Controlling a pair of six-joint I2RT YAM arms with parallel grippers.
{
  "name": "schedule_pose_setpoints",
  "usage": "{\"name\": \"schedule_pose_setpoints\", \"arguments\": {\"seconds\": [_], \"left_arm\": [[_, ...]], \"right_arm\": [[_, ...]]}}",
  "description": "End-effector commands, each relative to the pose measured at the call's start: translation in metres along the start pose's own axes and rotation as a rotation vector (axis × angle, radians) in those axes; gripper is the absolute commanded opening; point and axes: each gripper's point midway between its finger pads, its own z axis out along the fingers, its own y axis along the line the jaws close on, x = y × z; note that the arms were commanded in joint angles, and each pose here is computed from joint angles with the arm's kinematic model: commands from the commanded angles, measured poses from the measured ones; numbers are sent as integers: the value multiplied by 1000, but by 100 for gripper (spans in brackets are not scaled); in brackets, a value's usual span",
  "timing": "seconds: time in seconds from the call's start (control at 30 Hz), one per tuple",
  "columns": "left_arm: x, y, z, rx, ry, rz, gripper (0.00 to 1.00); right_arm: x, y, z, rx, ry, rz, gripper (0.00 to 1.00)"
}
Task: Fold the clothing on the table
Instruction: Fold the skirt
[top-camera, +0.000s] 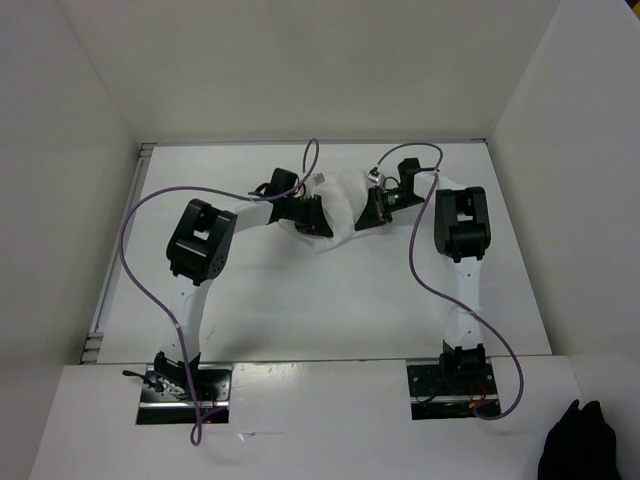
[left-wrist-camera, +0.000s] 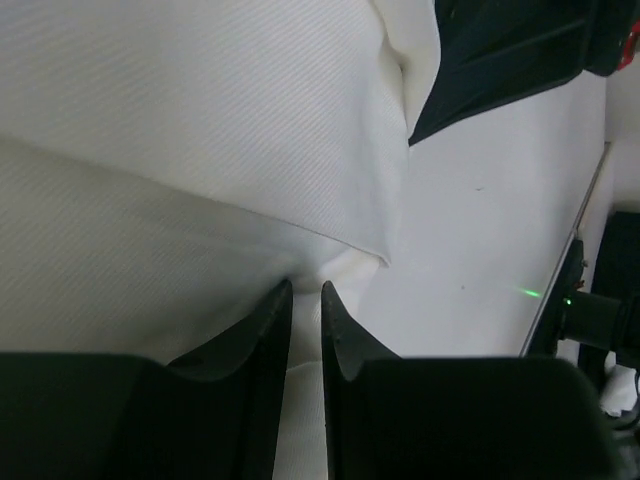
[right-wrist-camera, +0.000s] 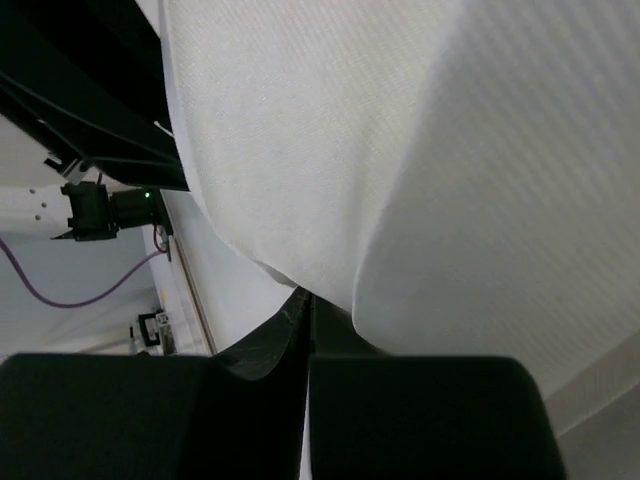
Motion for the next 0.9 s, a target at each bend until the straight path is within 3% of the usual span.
{"name": "schedule_pose_setpoints", "arguments": {"seconds": [0.0,0.07,0.13,0.17,0.2,0.23,0.3,0.43,0.53,0.57,0.63,0.7,0.73,0.8,0.87], "left_arm": [[-13,6,-4,-63,-33,45,25],[-26,-6,-18,-85,-78,74,28],[-47,-32,-39,-84,-149,119,33],[-53,-38,-48,-102,-176,132,41],[-67,-64,-63,-89,-224,178,45],[-75,-75,-74,-90,-255,199,48],[-88,-105,-102,-116,-319,234,61],[-105,-150,-155,-168,-446,297,89],[-99,-166,-194,-273,-515,300,92],[-90,-170,-213,-318,-528,286,98],[-74,-147,-235,-470,-546,234,100],[-61,-147,-277,-571,-648,217,100],[-42,-131,-278,-615,-634,199,100],[-22,-152,-326,-623,-768,209,100],[2,-138,-332,-659,-771,197,100]], "right_arm": [[-26,7,-5,44,-42,-91,0],[-28,31,-19,47,-68,-137,0],[-28,51,-31,66,-103,-198,16],[-36,86,-53,92,-153,-271,26],[-40,96,-64,148,-187,-318,40],[-38,102,-72,191,-223,-334,72],[-46,146,-113,323,-358,-420,99],[-28,187,-159,409,-444,-465,99],[-7,201,-187,446,-488,-488,99],[-1,201,-194,475,-500,-491,99],[18,209,-212,559,-548,-524,99],[35,210,-220,623,-577,-537,99],[45,225,-236,679,-646,-561,99],[67,240,-254,750,-746,-585,99],[83,242,-262,789,-815,-575,99]]}}
